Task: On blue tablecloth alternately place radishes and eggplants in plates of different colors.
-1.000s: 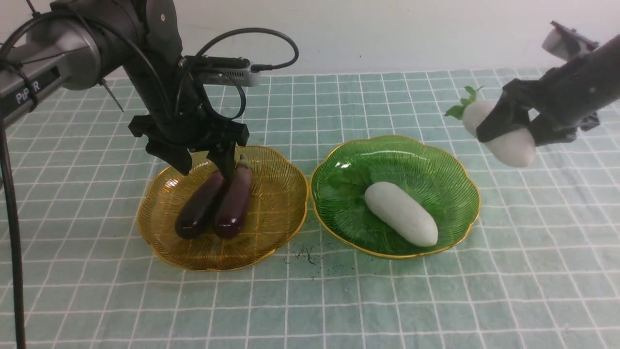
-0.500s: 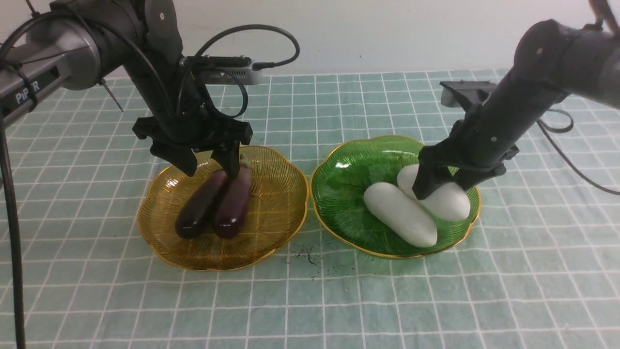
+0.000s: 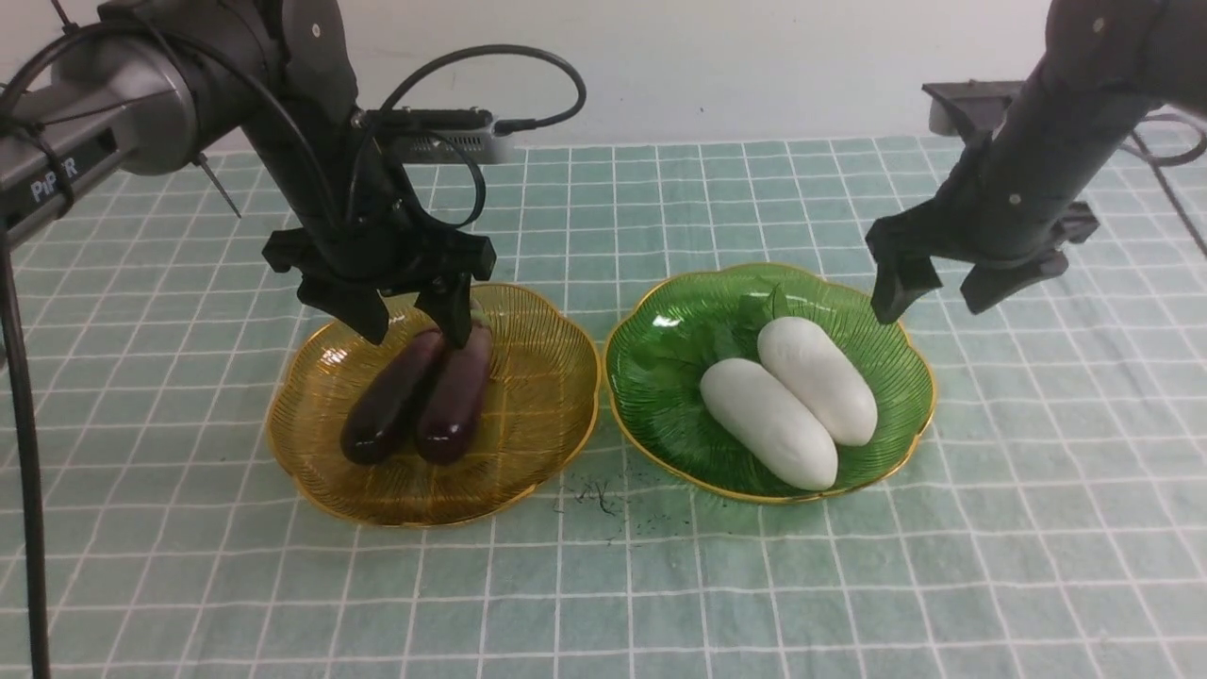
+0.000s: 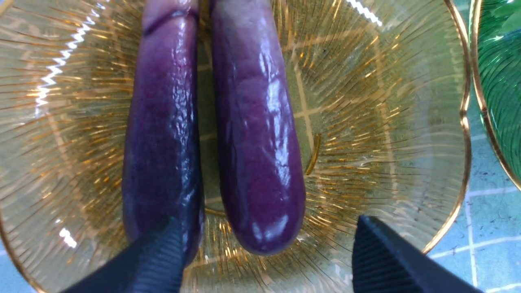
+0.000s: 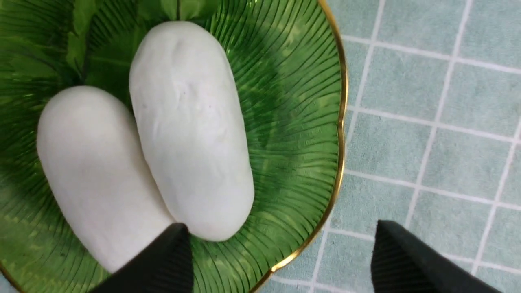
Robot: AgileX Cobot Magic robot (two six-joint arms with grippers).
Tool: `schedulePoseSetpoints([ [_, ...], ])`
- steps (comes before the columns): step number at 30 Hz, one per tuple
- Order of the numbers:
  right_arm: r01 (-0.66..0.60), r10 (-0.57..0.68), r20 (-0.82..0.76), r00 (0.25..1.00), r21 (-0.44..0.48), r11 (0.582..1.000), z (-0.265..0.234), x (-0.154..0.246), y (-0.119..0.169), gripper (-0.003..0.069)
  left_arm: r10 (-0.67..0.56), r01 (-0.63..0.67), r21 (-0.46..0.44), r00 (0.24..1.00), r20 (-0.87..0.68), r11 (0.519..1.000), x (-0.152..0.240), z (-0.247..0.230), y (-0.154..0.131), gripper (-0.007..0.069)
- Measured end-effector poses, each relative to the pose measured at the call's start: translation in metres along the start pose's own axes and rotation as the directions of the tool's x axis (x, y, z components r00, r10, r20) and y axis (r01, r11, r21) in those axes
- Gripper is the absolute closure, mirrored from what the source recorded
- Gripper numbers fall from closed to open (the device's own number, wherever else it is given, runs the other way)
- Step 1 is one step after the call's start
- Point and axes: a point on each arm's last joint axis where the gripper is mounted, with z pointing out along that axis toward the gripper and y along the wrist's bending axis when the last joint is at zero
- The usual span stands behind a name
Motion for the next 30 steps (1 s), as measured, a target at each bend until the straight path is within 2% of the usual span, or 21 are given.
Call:
schedulePoseSetpoints([
  [2,-0.001,0.001,0.000,1.000,0.000,1.000,-0.007,0.004,0.001,0.0180,0.000,0.000,0.000,1.000,0.000,1.000,0.000,0.000,0.000,0.0125],
  [5,-0.002,0.002,0.002,1.000,-0.001,1.000,-0.025,0.025,0.004,0.0308,0.000,0.000,-0.001,1.000,0.000,1.000,0.000,0.000,0.000,0.0125],
  [9,0.001,-0.001,-0.005,1.000,0.000,1.000,-0.057,0.076,0.009,0.0480,0.000,0.000,-0.001,1.000,0.000,1.000,0.000,0.000,0.000,0.0125],
  [14,0.026,-0.027,0.008,1.000,0.037,0.999,-0.090,0.147,0.011,0.0610,0.001,-0.001,-0.002,1.000,0.000,1.000,0.000,0.000,0.000,0.0125],
  [19,0.045,-0.049,0.045,0.998,0.089,0.995,-0.107,0.198,0.010,0.0659,0.001,-0.001,-0.002,1.000,0.000,1.000,0.000,0.000,0.000,0.0125],
  [24,0.050,-0.082,0.258,0.963,0.127,0.991,-0.130,0.263,0.013,0.0671,0.001,-0.001,-0.002,1.000,0.000,1.000,0.000,0.000,0.000,0.0125],
  [27,0.044,-0.106,0.461,0.881,0.144,0.989,-0.136,0.292,0.015,0.0671,0.001,-0.001,-0.002,1.000,0.000,1.000,0.000,0.000,0.000,0.0125],
  [30,0.029,-0.138,0.705,0.695,0.165,0.986,-0.138,0.320,0.016,0.0673,0.001,-0.001,-0.002,1.000,0.000,1.000,0.000,0.000,0.000,0.0125],
])
